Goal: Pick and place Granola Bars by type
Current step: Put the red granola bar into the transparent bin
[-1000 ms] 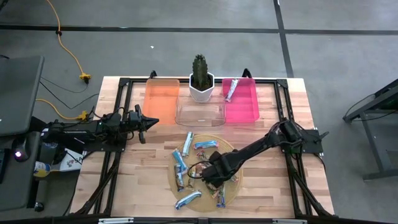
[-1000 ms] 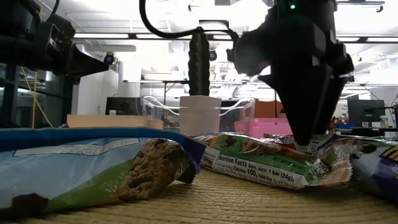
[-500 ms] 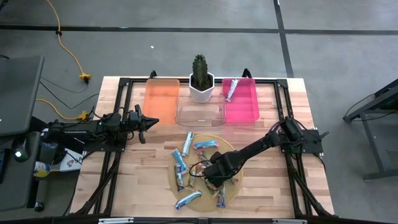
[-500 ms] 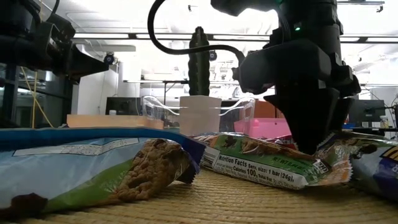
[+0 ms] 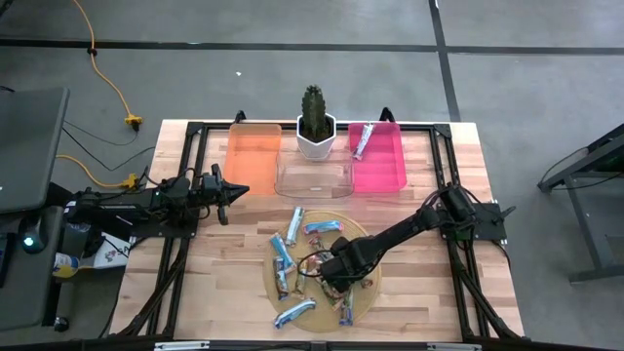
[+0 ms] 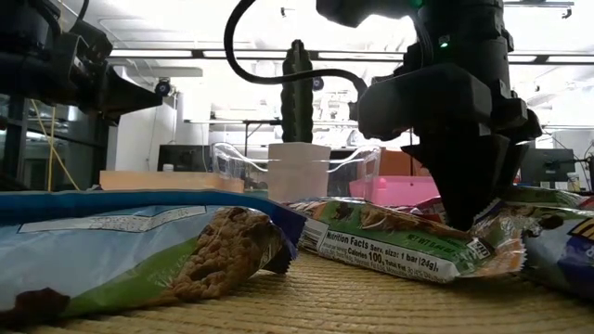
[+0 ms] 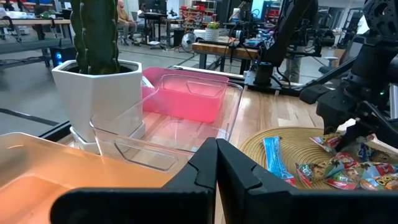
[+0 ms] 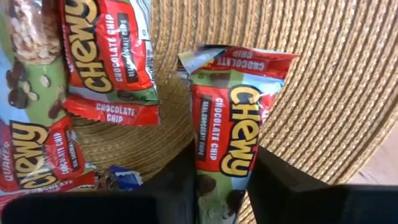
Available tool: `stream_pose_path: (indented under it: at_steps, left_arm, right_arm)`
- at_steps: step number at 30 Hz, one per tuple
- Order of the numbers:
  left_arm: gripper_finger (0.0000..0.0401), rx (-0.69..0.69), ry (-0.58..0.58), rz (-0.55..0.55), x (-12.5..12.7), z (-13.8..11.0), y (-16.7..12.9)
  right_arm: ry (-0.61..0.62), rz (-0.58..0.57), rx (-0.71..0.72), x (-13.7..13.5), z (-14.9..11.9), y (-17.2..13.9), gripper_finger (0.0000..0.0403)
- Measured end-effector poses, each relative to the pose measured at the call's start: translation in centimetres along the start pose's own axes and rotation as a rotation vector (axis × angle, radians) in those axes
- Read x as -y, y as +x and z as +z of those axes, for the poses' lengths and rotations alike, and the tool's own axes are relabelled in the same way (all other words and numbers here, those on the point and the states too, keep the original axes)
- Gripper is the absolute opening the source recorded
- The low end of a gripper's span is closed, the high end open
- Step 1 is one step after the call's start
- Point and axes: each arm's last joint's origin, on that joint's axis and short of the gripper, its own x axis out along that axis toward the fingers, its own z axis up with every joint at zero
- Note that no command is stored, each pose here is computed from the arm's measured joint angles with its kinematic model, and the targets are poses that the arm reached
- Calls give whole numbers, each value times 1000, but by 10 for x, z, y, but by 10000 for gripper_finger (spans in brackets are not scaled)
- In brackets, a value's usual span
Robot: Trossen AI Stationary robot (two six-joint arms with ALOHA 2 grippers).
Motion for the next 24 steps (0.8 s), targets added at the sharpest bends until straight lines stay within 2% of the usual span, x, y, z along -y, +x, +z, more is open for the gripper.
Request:
stream_pose_path:
  at_steps: [12, 24]
  left_arm:
    - [1, 1, 0, 0, 0, 0, 0]
    - [1, 0, 0, 0, 0, 0, 0]
  right_arm:
    - [32, 31, 70, 7, 0, -28, 67]
    - [35, 35, 73, 8, 1, -30, 58]
